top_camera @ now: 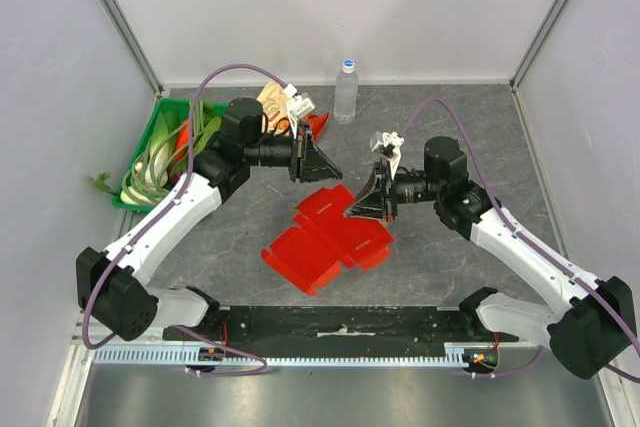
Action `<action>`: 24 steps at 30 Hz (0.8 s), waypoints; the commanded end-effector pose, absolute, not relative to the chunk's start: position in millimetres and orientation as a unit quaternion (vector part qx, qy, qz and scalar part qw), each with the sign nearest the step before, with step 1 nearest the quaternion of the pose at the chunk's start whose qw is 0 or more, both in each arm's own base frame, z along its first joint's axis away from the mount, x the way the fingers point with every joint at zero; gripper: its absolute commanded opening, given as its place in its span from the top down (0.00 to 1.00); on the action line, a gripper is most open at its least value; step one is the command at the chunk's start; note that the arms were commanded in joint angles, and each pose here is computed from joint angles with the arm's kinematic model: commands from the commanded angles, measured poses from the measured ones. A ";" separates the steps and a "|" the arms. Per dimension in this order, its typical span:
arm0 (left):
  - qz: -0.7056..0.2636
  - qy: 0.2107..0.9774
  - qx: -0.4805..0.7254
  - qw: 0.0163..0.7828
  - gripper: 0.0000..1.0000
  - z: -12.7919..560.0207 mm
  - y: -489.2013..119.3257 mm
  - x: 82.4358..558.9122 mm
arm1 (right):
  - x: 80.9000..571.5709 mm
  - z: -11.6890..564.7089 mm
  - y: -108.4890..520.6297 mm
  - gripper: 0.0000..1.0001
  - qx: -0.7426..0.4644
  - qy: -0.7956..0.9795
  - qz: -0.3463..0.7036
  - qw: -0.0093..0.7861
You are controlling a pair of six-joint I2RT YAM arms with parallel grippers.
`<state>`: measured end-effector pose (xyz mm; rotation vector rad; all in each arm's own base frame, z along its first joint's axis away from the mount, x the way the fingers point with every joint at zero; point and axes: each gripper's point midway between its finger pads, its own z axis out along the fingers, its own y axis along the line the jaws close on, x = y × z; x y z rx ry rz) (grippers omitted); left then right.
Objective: Fold the paper box
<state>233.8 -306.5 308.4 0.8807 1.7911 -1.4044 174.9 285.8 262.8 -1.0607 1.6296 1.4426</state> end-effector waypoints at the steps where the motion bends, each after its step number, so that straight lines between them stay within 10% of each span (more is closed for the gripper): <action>1: -0.571 0.630 0.399 0.344 0.78 327.8 -305.4 208.7 | 176.9 281.8 290.2 1.00 -0.430 0.607 0.556 0.371; 24: -0.580 0.600 0.446 0.322 0.68 315.8 -306.7 180.5 | 187.2 292.7 294.9 1.00 -0.415 0.613 0.554 0.381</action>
